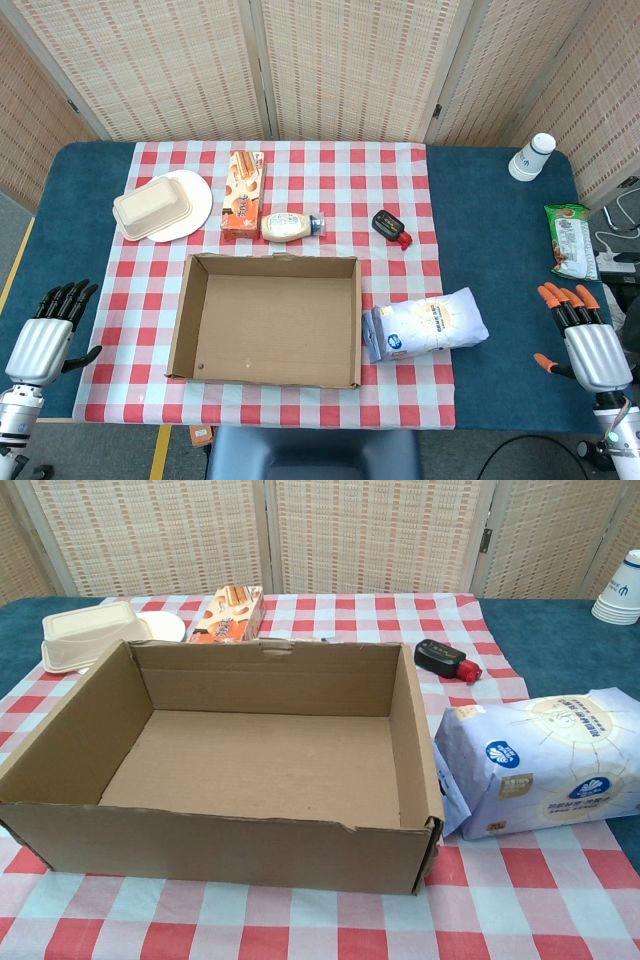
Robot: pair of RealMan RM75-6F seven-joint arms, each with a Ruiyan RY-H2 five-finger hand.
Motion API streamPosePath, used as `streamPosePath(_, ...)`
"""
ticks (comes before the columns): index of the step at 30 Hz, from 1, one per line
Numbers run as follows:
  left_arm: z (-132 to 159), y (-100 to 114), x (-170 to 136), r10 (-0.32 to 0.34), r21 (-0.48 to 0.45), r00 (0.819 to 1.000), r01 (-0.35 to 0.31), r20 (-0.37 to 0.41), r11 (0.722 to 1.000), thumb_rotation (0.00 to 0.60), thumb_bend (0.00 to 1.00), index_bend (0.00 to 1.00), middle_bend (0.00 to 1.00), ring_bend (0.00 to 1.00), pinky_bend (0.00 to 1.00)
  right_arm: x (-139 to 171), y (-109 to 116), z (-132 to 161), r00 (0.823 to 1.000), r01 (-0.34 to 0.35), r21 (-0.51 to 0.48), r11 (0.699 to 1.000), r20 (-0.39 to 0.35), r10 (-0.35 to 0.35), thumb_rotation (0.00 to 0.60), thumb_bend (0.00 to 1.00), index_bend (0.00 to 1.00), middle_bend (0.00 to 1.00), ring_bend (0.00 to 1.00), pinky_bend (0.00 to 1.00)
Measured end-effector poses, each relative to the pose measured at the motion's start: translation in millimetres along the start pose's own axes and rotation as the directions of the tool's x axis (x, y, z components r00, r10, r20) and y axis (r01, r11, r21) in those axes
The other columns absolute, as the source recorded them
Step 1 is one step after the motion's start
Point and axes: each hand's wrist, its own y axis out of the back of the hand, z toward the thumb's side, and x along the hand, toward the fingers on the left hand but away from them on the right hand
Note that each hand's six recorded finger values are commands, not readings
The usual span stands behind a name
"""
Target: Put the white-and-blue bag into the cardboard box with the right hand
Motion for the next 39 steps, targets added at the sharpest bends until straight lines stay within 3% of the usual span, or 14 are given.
streamPosePath(9, 1, 0, -1, 0.001, -0.003, 1.0, -0.001, 0.003, 1.0, 0.6, 0.2, 0.0, 0.0, 0.0, 0.07, -4, -3, -1, 1.0, -0.017, -0.001, 1.0, -0.006, 0.017, 0.6, 0.0, 0.0, 0.05, 0.0, 0.0)
streamPosePath(21, 1, 1, 0, -0.006, -0.021, 1.0, 0.007, 0.013, 1.0, 0.6, 0.2, 0.0, 0.0, 0.0, 0.07, -6, 18, 19, 0.999, 0.005, -0.014, 1.0, -0.036, -0.006, 0.6, 0.0, 0.0, 0.05, 0.0, 0.0)
streamPosePath(30, 1, 4, -3, -0.005, -0.032, 1.0, 0.005, 0.015, 0.999, 0.6, 0.2, 0.0, 0.0, 0.0, 0.07, -18, 31, 52, 0.992, -0.099, -0.017, 0.995, -0.084, 0.097, 0.6, 0.0, 0.0, 0.05, 0.0, 0.0)
streamPosePath(39, 1, 6, -4, 0.001, -0.04, 1.0, 0.0, 0.016, 0.999, 0.6, 0.2, 0.0, 0.0, 0.0, 0.07, -38, 37, 104, 0.962, -0.173, 0.034, 0.984, -0.208, 0.176, 0.6, 0.0, 0.0, 0.02, 0.0, 0.0)
